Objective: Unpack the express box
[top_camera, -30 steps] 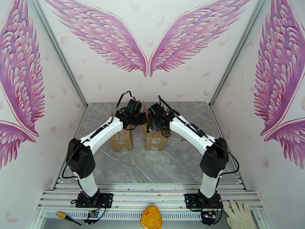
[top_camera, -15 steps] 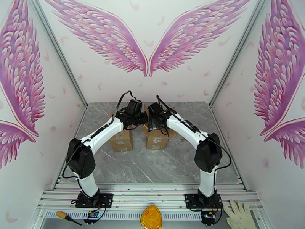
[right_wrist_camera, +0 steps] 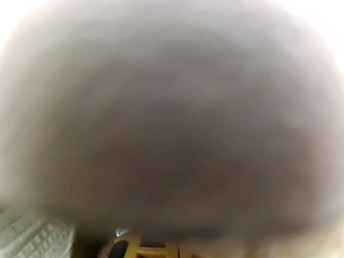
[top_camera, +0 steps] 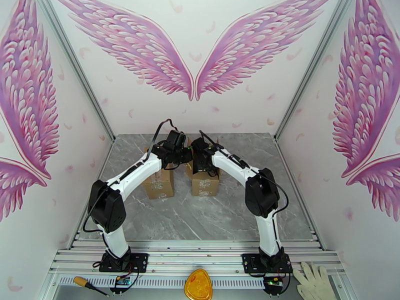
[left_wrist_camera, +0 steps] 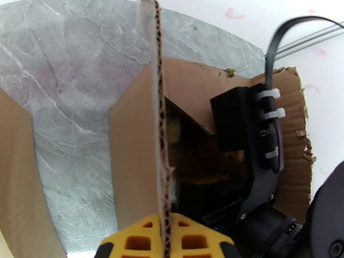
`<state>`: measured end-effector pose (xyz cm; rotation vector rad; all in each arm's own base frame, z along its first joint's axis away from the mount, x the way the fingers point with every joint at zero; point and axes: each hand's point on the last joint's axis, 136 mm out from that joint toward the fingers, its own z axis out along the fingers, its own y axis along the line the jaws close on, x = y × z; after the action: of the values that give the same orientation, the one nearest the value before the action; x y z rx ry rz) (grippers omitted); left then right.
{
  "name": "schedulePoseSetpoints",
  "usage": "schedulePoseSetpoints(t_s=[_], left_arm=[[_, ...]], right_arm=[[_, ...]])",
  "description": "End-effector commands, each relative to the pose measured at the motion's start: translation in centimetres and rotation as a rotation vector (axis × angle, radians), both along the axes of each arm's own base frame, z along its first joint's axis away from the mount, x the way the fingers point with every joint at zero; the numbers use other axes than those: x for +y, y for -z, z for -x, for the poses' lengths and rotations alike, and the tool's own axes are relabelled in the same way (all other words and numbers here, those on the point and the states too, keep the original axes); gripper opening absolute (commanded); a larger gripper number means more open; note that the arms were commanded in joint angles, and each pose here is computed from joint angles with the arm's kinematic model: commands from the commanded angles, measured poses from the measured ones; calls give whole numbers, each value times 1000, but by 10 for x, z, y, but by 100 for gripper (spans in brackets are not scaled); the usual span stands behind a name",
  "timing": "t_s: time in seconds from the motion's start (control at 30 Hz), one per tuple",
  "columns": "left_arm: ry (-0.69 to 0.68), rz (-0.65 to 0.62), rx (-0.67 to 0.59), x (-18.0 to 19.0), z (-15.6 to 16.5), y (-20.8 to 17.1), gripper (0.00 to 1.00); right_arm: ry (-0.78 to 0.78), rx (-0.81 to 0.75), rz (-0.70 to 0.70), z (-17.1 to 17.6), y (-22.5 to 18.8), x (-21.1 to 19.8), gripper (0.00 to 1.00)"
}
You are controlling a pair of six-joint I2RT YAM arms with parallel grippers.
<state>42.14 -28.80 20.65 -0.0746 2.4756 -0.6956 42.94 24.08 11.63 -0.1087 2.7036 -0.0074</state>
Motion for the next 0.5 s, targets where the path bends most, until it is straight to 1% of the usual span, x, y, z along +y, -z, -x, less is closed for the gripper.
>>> schedulePoseSetpoints(t_s=[0.0,0.1,0.23,0.47], left_arm=[[8,-45,44,3,-2,19,0],[5,-56,55,7,-3,25,0],[4,-84,53,12,-5,29,0],[-3,-86,62,15,-5,27,0]], right_arm=[[-41,-112,-98,-2,-62,6,0],[-79,-211,-208,4,-108,14,0],[-125,-329,-319,18,-163,15,0],[-102,-538,-404,37,-235,-7,0]])
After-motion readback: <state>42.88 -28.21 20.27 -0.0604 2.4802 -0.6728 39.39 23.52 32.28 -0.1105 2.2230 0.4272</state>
